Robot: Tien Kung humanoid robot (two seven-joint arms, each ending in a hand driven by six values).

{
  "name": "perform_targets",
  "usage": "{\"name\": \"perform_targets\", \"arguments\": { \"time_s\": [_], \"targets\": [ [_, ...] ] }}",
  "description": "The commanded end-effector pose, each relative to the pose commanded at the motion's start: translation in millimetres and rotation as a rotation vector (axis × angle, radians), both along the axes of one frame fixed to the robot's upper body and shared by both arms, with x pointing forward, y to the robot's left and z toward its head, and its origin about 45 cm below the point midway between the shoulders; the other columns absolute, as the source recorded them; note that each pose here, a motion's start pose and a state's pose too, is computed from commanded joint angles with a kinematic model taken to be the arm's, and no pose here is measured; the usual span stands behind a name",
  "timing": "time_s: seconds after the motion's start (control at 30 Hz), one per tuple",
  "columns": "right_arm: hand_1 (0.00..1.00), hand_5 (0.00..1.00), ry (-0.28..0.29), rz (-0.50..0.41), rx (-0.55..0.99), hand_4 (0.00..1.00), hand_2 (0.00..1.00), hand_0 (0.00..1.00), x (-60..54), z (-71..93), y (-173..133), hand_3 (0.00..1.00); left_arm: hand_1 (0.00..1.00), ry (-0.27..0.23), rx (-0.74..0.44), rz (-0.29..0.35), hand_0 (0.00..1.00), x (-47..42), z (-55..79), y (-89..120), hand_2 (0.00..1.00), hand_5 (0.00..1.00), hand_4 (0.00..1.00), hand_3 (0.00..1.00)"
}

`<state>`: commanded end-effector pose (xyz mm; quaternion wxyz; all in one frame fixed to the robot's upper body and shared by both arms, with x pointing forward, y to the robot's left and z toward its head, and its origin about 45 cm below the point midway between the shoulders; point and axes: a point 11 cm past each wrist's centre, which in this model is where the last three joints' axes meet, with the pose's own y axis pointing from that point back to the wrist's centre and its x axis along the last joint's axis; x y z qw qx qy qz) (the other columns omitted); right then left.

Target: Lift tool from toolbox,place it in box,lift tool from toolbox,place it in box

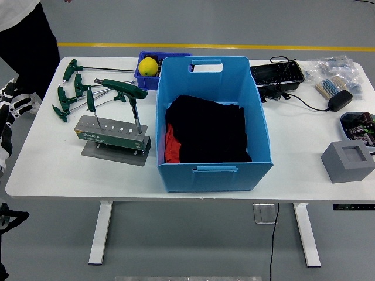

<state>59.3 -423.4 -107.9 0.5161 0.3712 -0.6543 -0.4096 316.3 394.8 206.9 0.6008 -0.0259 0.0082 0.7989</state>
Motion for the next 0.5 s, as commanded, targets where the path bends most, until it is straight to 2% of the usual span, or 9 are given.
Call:
{"name": "perform_targets", "arguments": {
  "time_s": [0.5],
  "targets": [
    [0.643,0.685,0.0,0.002,0.001,0.772,0.724,0.668,0.7,-0.1,0.6,0.572,0.681,0.0,0.01,0.003,0.653,0.2,0.5,-0.1,0.773,0.726,0.885,0.729]
  ]
}}
